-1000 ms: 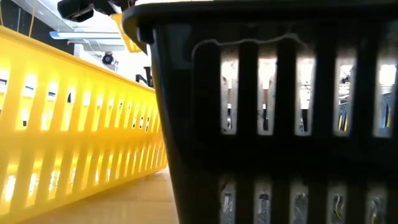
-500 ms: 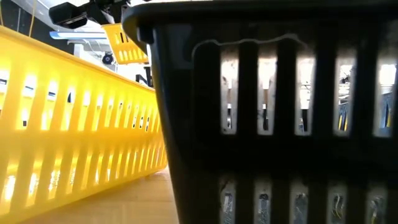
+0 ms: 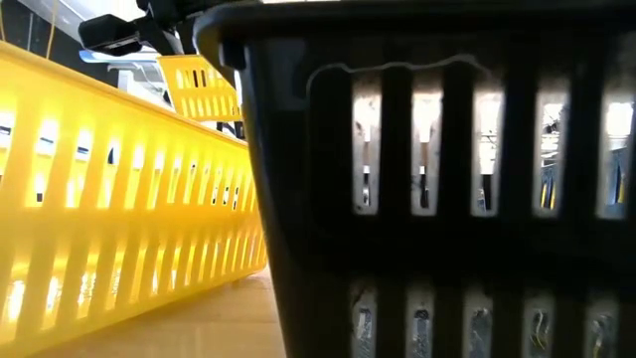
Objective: Stack baskets on shelf by color
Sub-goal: Put the bottom left yellow basket on the shelf
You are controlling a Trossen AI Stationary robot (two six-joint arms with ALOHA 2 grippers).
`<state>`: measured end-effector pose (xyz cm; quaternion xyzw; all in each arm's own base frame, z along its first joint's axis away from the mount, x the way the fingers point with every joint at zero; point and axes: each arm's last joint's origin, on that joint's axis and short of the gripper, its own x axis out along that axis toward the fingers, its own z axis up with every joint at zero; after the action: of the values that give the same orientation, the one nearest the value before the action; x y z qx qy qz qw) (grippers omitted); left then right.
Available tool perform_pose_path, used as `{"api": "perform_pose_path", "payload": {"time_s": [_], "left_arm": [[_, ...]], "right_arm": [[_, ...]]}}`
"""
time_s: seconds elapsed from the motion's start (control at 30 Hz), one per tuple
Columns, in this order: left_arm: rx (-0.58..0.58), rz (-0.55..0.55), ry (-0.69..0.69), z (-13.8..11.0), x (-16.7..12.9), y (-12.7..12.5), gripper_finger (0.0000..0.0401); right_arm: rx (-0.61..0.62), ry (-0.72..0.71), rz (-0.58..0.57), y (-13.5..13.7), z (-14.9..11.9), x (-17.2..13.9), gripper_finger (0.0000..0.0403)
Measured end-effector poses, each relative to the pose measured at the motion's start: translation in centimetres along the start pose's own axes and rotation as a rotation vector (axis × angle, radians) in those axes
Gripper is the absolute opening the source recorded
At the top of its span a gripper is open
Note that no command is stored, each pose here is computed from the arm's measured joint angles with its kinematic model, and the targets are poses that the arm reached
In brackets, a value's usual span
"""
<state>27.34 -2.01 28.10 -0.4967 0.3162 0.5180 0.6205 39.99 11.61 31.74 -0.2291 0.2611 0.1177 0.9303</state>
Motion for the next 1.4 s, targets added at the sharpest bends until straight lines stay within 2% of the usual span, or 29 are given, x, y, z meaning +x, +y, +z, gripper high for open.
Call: {"api": "perform_pose_path", "payload": {"time_s": [0.3,0.47,1.0,1.13,1.3,1.4], "left_arm": [[-0.016,-0.075,0.007,1.0,0.3,-1.0,0.0000],[-0.012,-0.121,0.009,1.6,0.5,-1.5,0.0000],[0.000,-0.185,0.033,2.7,0.8,-2.3,0.0000],[0.012,-0.200,0.026,3.0,0.8,-2.5,0.0000],[0.015,-0.197,0.023,3.1,0.9,-2.5,0.0001],[0.016,-0.196,0.024,3.1,0.9,-2.5,0.0005]], "right_arm": [[0.029,0.100,0.007,0.3,-1.3,1.2,0.0122],[0.023,0.177,-0.032,0.3,-2.1,1.6,0.0122],[0.143,0.341,-0.037,-0.7,-4.2,1.6,0.0120],[0.182,0.356,-0.035,-1.2,-4.5,1.6,0.0090],[0.220,0.376,-0.015,-1.6,-4.9,1.6,0.0013],[0.231,0.381,-0.028,-1.7,-5.0,1.6,0.0011]]}}
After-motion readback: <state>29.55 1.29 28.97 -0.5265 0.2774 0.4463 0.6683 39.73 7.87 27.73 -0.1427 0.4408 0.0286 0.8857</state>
